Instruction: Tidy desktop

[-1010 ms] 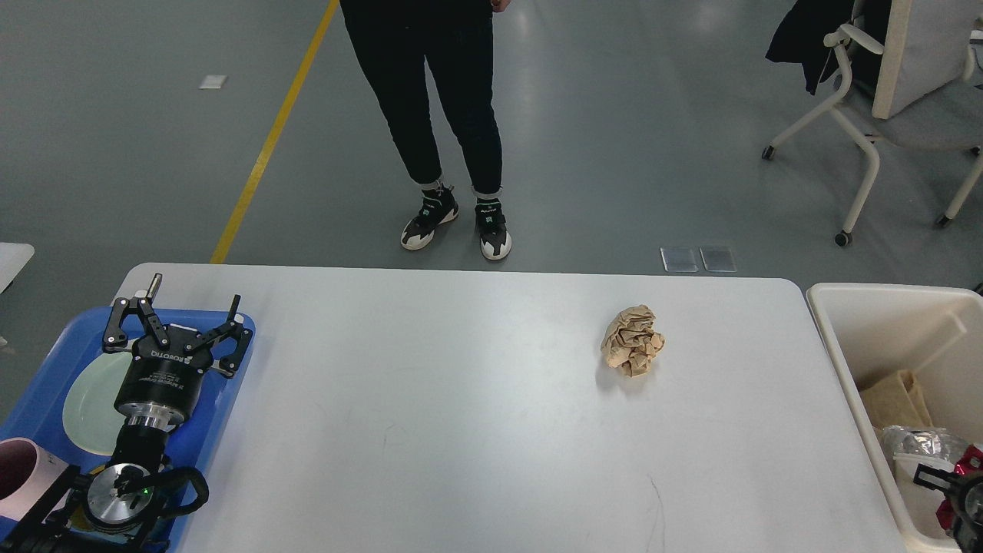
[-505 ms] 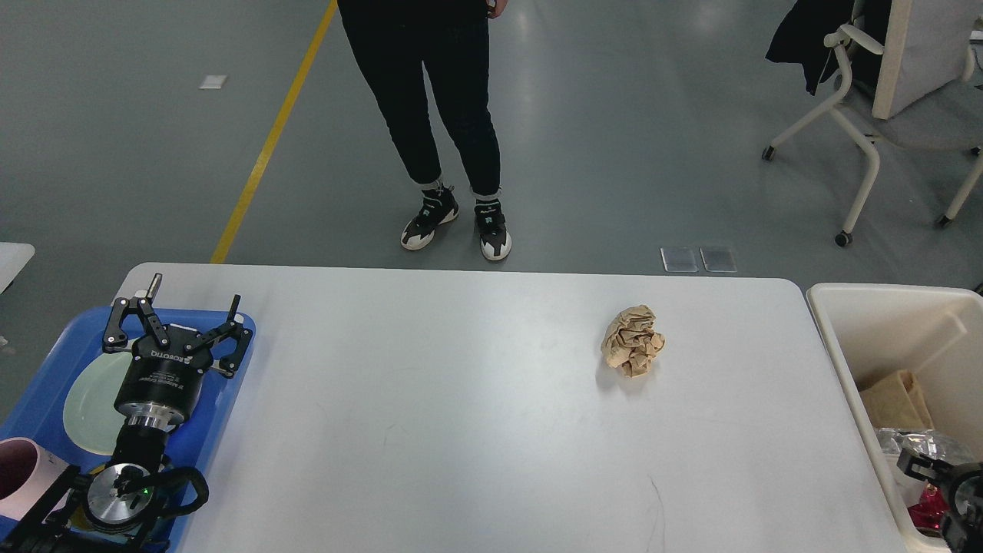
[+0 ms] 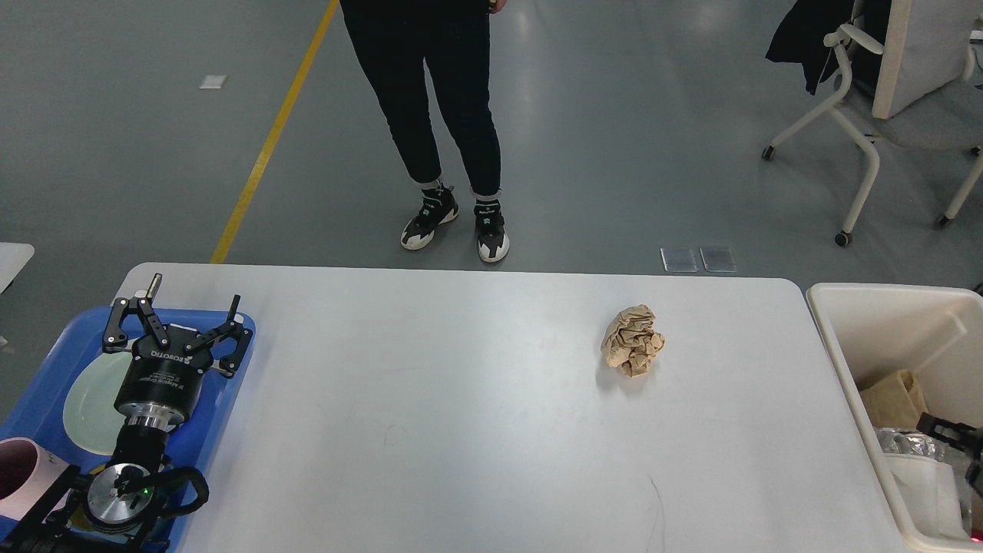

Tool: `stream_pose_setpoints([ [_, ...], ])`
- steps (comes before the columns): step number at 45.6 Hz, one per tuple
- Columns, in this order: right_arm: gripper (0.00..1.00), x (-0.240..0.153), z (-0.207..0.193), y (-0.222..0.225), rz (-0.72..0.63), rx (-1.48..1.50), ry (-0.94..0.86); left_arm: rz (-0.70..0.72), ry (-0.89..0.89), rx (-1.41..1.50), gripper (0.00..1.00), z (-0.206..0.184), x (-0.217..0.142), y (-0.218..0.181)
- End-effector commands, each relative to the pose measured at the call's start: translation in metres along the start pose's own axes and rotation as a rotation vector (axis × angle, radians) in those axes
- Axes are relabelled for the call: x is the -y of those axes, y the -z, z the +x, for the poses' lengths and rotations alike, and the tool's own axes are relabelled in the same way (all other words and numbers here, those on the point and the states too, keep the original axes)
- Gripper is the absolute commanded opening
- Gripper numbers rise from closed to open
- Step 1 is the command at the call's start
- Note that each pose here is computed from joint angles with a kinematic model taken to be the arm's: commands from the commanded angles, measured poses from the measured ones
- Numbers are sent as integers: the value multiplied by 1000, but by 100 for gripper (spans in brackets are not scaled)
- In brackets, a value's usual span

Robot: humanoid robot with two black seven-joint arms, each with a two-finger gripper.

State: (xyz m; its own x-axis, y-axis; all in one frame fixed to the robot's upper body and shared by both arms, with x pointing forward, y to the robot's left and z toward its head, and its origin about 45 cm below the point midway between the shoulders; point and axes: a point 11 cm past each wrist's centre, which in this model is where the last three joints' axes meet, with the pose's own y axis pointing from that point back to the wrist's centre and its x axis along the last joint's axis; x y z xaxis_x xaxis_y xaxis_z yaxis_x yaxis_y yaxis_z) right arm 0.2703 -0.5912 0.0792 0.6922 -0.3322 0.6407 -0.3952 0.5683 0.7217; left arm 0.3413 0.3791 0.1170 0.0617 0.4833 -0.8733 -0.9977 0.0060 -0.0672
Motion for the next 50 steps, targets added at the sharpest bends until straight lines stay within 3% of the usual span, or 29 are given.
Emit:
stream_pose_setpoints([
  [1,100,-26,47,14,-6,-23,81,0,-1,0,97,0,0,0],
  [8,100,-80,83,59,27,-179,134,0,1,0,97,0,0,0],
  [24,100,-268,158,198,146,-639,285,0,-1,0,97,0,0,0],
  [37,100,-374,134,212,260,-757,349,2,-1,0,97,0,0,0],
  [50,99,-408,117,207,348,-650,411,0,-1,0,97,0,0,0],
])
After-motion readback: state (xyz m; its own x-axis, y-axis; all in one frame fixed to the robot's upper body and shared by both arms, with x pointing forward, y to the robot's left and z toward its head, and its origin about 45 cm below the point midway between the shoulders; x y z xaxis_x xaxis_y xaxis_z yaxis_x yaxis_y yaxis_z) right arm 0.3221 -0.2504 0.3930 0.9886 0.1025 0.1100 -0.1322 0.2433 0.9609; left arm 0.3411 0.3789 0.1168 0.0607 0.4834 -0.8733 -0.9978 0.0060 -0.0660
